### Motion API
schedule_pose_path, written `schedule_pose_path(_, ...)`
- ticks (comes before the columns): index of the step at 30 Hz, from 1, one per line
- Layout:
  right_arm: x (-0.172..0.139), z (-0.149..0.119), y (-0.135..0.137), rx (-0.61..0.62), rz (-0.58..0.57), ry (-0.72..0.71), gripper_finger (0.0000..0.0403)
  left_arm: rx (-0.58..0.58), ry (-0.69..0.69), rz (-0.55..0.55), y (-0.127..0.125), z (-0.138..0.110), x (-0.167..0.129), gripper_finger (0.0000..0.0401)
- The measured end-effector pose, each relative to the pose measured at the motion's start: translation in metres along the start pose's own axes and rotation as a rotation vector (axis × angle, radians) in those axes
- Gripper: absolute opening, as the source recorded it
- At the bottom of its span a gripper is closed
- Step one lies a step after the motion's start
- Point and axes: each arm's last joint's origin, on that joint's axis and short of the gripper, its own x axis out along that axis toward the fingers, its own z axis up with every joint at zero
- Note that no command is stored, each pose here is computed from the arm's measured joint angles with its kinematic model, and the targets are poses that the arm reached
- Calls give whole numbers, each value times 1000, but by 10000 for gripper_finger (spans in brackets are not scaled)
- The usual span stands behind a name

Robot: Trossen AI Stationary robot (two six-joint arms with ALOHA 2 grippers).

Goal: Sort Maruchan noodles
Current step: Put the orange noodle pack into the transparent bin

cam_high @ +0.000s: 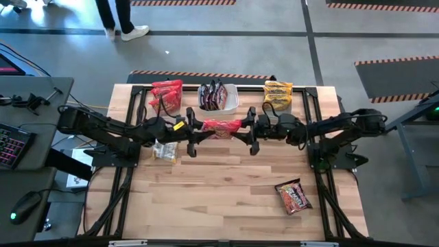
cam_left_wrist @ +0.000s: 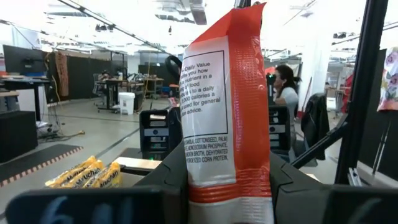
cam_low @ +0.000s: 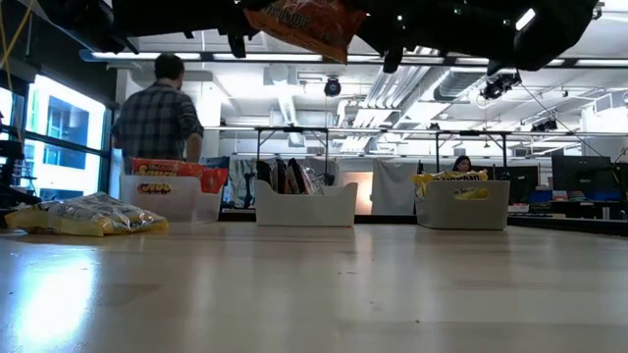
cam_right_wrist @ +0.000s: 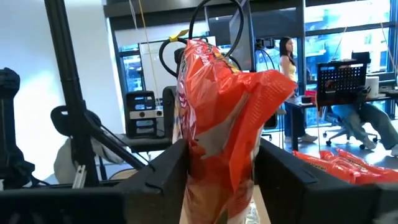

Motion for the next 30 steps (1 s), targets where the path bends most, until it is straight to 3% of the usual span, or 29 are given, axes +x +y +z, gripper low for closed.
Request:
schedule_pose_path(9,3,4,-3,-25,-1,2,125,3,-8,12,1,1,0,82)
schedule_pose_path(21,3,1,-10,-38,-16,32,122,9,79,37,1,-8,0,159)
schedule_pose_path(30,2,-5,-13,-65,-33,103,122,25,178,73,3,-17,-1,178)
